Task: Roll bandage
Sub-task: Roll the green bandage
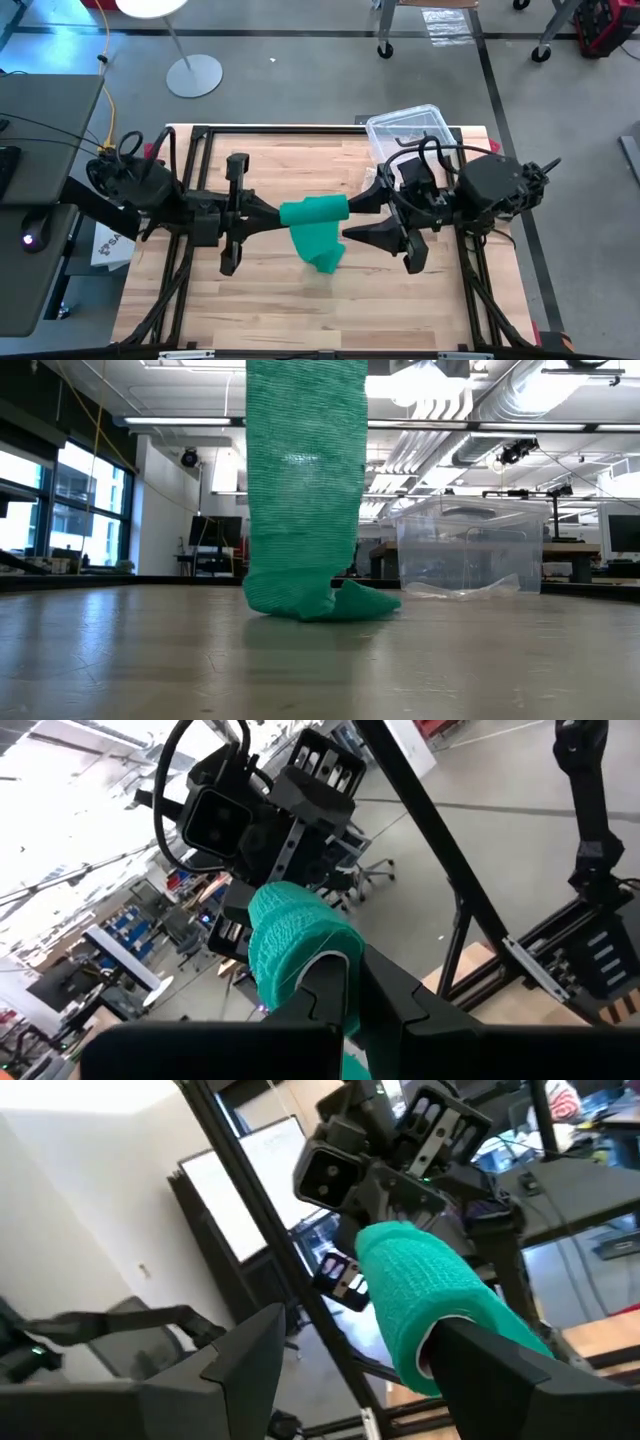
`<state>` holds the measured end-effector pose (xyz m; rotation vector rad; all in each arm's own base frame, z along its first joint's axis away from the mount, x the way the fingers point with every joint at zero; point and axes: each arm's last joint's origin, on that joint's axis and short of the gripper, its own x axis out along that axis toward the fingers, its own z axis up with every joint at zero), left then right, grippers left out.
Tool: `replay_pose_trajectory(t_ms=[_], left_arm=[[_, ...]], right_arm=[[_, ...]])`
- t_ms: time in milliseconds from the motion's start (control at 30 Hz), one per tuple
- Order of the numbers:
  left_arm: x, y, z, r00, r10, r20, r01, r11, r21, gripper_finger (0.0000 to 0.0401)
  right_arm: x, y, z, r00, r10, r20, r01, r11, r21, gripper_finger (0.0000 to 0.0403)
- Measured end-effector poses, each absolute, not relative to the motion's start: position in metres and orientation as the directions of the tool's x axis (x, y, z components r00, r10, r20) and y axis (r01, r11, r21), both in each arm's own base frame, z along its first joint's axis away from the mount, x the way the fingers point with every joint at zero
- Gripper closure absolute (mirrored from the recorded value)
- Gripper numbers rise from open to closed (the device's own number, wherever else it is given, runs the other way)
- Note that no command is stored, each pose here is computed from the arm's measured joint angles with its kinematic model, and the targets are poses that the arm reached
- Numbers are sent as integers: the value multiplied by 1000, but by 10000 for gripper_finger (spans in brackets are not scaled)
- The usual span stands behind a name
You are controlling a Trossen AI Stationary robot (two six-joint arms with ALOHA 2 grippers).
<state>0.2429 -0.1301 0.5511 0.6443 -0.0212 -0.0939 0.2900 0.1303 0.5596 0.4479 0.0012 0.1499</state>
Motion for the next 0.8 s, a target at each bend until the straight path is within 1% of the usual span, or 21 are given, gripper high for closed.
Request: replay_pose_trajectory(t_ms=[100, 167, 267, 367, 400, 433, 533, 633, 733, 800], left_arm=[[245, -131, 549, 995, -92, -22, 87, 794, 601, 393], [245, -131, 548, 995, -95, -30, 94, 793, 602, 393], [245, -132, 548, 994, -103, -32, 103, 819, 565, 386], [244, -131, 549, 995, -94, -28, 96, 878, 469, 367], [243, -131, 548, 996, -87, -31, 92, 894, 439, 358], [243, -130, 548, 996, -82, -35, 89, 907, 412, 347], [240, -128, 548, 995, -80, -54, 93, 936, 340, 312], [234, -125, 545, 993, -77, -94, 98, 963, 252, 279], [227, -120, 544, 987, -78, -137, 100, 981, 168, 255], [220, -118, 544, 985, -80, -155, 96, 990, 100, 245]], right_arm=[[296, 129, 555, 992, 129, 11, -122, 904, 409, 185], [301, 128, 552, 993, 118, -2, -108, 916, 387, 212], [305, 128, 549, 994, 109, -14, -98, 933, 346, 280], [307, 128, 548, 996, 84, -15, -76, 952, 297, 365], [307, 128, 548, 997, 81, -12, -75, 959, 272, 382], [307, 129, 548, 997, 70, -13, -65, 967, 247, 388], [306, 128, 548, 999, 49, -16, -45, 979, 198, 384], [306, 129, 547, 999, 39, -23, -35, 990, 134, 395], [304, 131, 546, 999, 15, -29, -14, 999, 47, 396], [304, 133, 546, 999, 10, -34, -11, 1000, -16, 398]])
